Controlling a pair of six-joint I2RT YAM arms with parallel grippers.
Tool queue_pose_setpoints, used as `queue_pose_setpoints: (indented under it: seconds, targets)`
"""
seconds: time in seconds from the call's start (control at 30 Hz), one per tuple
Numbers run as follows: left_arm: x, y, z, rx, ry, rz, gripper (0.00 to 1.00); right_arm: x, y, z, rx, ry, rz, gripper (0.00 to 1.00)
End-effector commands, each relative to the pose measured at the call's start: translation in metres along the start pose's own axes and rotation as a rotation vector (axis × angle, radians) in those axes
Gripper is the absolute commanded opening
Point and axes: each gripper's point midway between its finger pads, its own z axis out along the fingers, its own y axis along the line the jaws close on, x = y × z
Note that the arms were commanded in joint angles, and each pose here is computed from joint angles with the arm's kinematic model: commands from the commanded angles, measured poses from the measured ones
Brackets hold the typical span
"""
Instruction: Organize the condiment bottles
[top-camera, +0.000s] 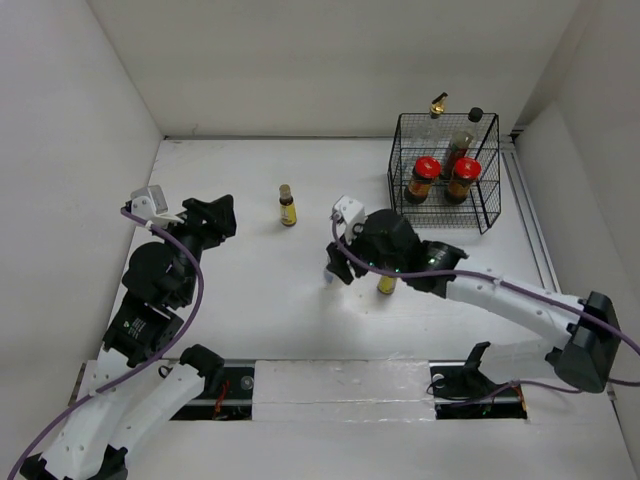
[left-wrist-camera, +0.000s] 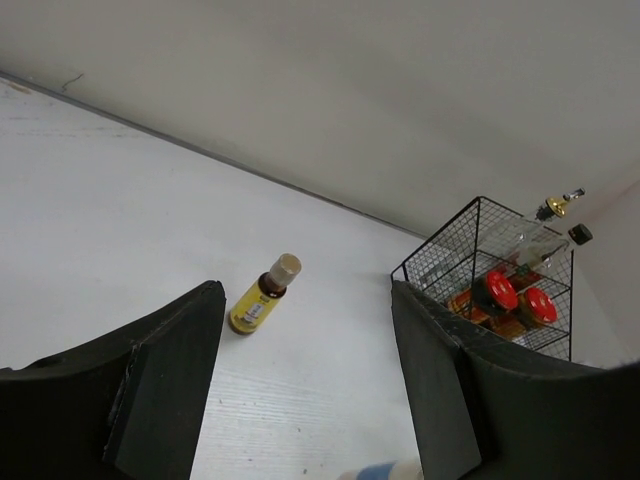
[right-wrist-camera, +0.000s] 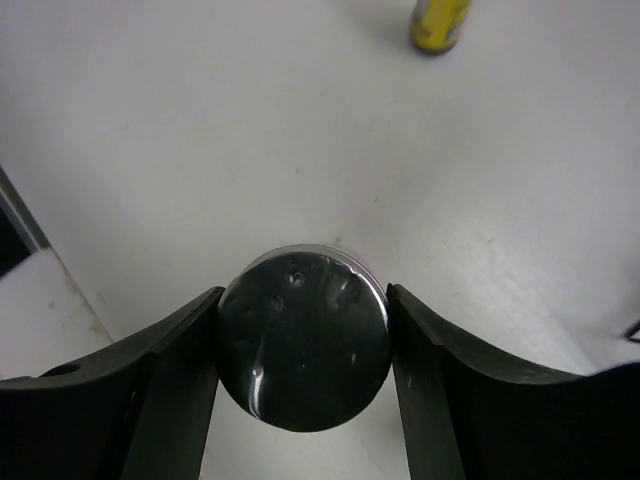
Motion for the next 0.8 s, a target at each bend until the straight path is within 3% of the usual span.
queue_pose_setpoints:
  seconds: [0.0,0.2,0.47,0.77]
  targets:
    - [-0.01,-0.006,0.001,0.025,-0.032,-0.009,0.63,-0.141,-0.058,-0.077,0.176,-0.45,0.021,0.42]
    - [-0.01,-0.006,0.001,0.025,-0.032,-0.009,0.63,-0.16,-0.157,-0.119,0.396,-0.534,0.105,0.42]
    - [-0.011,-0.007,0.001,0.027,-0.037,-0.011,0.63,-0.13,-0.265,-0.163,0.634,-0.53,0.226,0.4]
    - [-0.005,-0.007,0.004,0.026,-0.015,-0.002,0.63,-0.091,-0.295,-0.142,0.59,-0.438,0.285,0.4]
